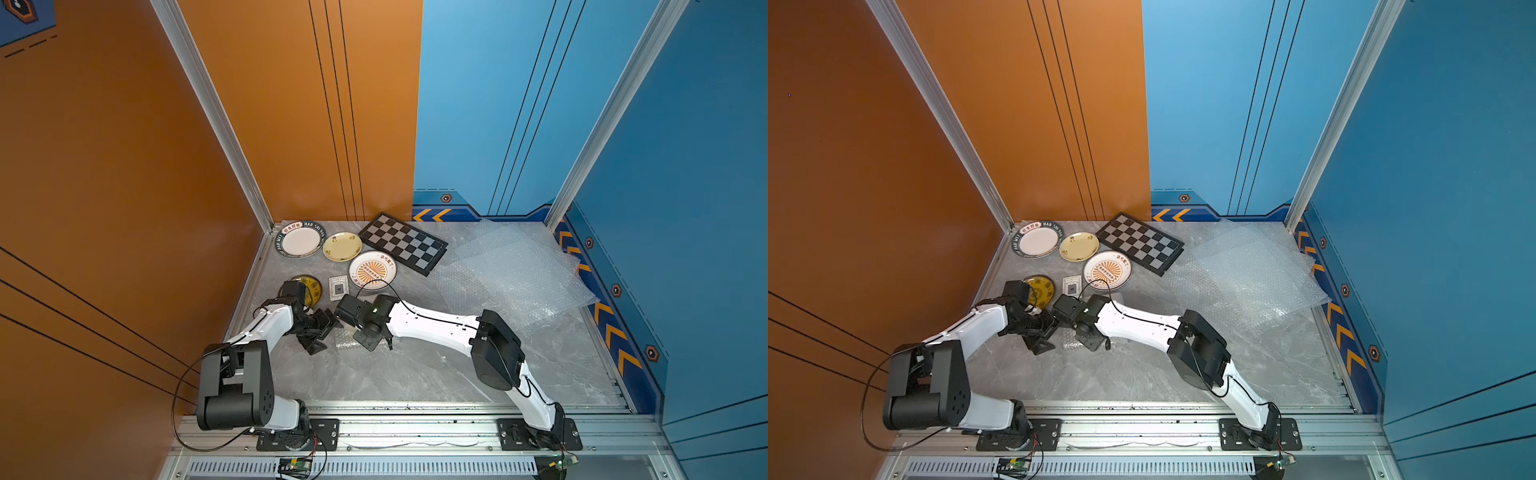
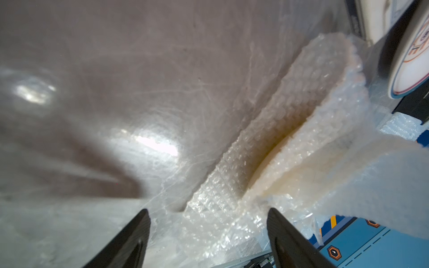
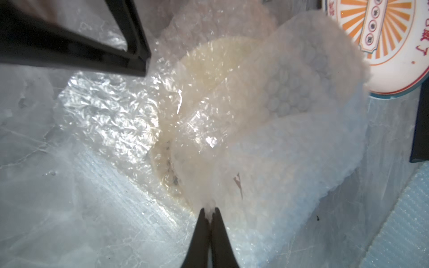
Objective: Unpack dinner plates from bubble wrap
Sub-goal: Unwrap the bubble wrap at the center of the board.
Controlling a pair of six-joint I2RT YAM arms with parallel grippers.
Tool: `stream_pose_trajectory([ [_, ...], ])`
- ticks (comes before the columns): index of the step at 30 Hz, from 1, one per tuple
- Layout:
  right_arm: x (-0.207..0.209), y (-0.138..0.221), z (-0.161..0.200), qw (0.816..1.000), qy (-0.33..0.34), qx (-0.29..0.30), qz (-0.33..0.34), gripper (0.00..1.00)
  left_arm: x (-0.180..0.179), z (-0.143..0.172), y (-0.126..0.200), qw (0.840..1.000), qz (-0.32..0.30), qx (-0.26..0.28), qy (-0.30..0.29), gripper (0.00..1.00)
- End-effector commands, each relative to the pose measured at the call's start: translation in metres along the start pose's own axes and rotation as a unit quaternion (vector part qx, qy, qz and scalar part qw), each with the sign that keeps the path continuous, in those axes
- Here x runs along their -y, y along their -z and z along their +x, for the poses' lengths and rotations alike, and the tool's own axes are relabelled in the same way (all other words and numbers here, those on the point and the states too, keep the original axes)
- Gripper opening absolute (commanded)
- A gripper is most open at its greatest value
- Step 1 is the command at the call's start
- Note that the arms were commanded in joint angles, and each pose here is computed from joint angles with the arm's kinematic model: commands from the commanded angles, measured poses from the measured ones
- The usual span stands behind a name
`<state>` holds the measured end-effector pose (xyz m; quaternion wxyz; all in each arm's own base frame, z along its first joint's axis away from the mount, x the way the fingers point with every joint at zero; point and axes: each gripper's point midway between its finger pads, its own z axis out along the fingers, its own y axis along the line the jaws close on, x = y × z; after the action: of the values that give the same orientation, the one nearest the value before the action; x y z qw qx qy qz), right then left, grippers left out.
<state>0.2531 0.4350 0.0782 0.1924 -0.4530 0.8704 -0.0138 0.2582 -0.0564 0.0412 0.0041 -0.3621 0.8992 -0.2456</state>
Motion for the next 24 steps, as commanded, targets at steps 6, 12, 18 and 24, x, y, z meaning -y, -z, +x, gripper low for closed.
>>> stream_pose_trajectory([
  [6, 0.002, 0.019, 0.003, 1.000, -0.009, 0.006, -0.007, 0.00, 0.016, -0.008, -0.015, 1.000, 0.000, -0.006, -0.006, 0.84],
  [12, 0.006, 0.025, -0.001, 1.000, -0.023, 0.013, -0.011, 0.00, 0.018, -0.008, -0.027, 0.999, -0.023, -0.019, -0.018, 0.84],
  [18, 0.022, 0.038, -0.009, 0.996, -0.075, 0.037, -0.015, 0.00, 0.002, -0.007, -0.033, 0.997, -0.063, -0.032, -0.017, 0.84],
  [24, 0.045, 0.064, -0.021, 0.983, -0.157, 0.086, -0.049, 0.00, -0.006, -0.009, -0.037, 0.996, -0.083, -0.037, -0.020, 0.84],
])
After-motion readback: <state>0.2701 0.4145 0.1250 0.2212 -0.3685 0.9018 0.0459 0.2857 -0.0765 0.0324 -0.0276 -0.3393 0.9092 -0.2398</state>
